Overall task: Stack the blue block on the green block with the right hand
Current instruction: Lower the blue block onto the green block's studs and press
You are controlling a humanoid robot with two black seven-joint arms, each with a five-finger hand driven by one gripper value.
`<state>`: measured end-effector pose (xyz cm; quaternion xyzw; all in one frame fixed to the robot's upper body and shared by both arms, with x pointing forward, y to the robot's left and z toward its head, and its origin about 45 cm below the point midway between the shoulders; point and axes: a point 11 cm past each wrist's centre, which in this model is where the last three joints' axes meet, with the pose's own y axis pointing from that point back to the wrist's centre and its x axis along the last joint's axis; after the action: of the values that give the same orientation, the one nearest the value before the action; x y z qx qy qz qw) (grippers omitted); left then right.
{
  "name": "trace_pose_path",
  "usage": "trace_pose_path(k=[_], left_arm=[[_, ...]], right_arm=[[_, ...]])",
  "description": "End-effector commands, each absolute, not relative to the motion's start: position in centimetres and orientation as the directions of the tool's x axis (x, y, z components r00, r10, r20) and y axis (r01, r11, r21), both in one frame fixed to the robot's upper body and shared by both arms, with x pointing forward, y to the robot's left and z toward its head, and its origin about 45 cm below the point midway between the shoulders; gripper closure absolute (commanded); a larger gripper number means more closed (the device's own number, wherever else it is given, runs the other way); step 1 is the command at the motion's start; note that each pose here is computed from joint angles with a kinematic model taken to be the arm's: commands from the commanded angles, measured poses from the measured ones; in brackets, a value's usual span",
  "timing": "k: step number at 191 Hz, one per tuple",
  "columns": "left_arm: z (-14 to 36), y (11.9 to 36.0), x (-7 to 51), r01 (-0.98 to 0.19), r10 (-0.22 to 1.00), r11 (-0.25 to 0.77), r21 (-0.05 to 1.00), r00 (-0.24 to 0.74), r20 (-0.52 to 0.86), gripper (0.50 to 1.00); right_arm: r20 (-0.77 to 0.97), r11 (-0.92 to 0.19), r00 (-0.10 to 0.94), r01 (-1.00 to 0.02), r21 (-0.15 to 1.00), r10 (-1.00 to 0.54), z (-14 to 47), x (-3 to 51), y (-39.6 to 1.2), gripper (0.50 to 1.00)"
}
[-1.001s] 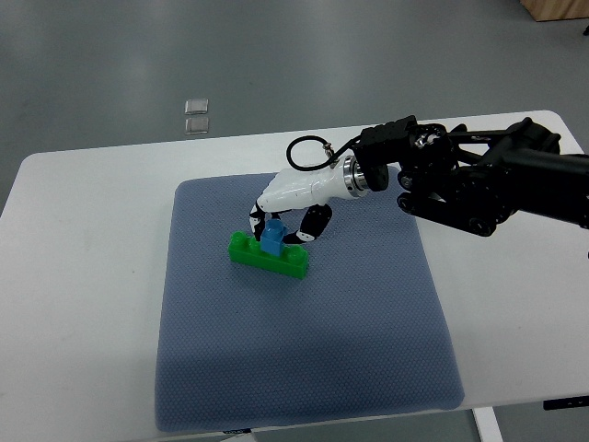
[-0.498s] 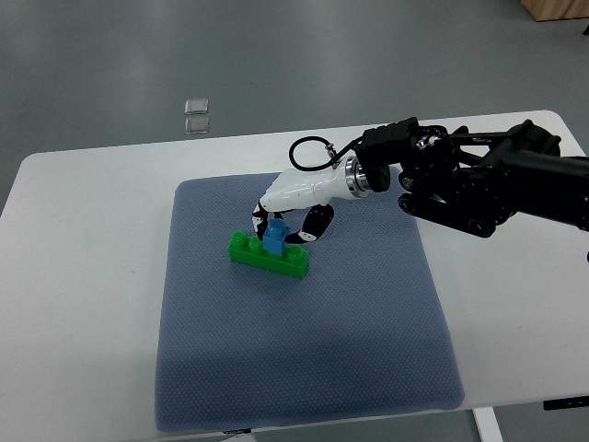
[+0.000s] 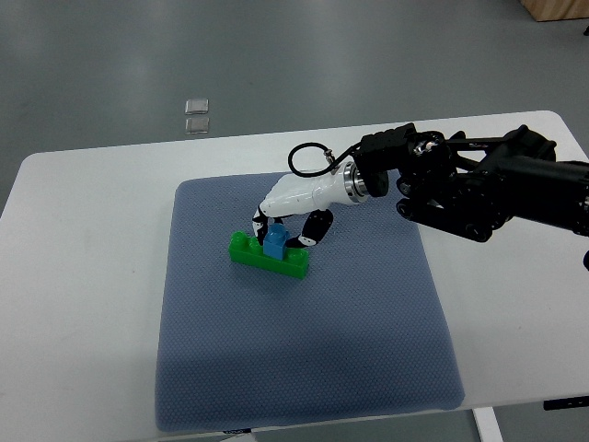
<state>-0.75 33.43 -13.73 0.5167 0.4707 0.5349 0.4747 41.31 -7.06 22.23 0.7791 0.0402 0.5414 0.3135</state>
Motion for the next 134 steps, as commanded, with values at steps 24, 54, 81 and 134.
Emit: trace_pose_path(k=[24, 54, 81, 134], left_arm=[[-13.7, 33.4, -0.8, -0.021, 0.994, -0.106, 0.994, -0.015, 0.106, 0.500], [-13.7, 33.4, -0.8, -0.021, 0.994, -0.106, 0.994, -0.017, 0.106, 0.500], [-13.7, 33.4, -0.8, -0.021, 0.994, -0.106, 0.994, -0.015, 0.106, 0.500], [-13.7, 33.4, -0.8, -0.021, 0.994, -0.106, 0.994, -0.015, 0.106, 0.500]], right_arm=[[0.819, -0.799, 0.409, -0.280, 0.532, 0.402, 21.9, 41.3, -7.1, 0.934], [0.816, -0.793, 0.398, -0.279, 0.542, 0.418, 21.2, 41.2, -7.0, 0.934], [0.814, -0.792, 0.401, -0.276, 0.545, 0.420, 21.0, 41.1, -6.9, 0.934], [0.811, -0.791, 0.405, -0.272, 0.548, 0.423, 20.5, 40.9, -6.6, 0.934]])
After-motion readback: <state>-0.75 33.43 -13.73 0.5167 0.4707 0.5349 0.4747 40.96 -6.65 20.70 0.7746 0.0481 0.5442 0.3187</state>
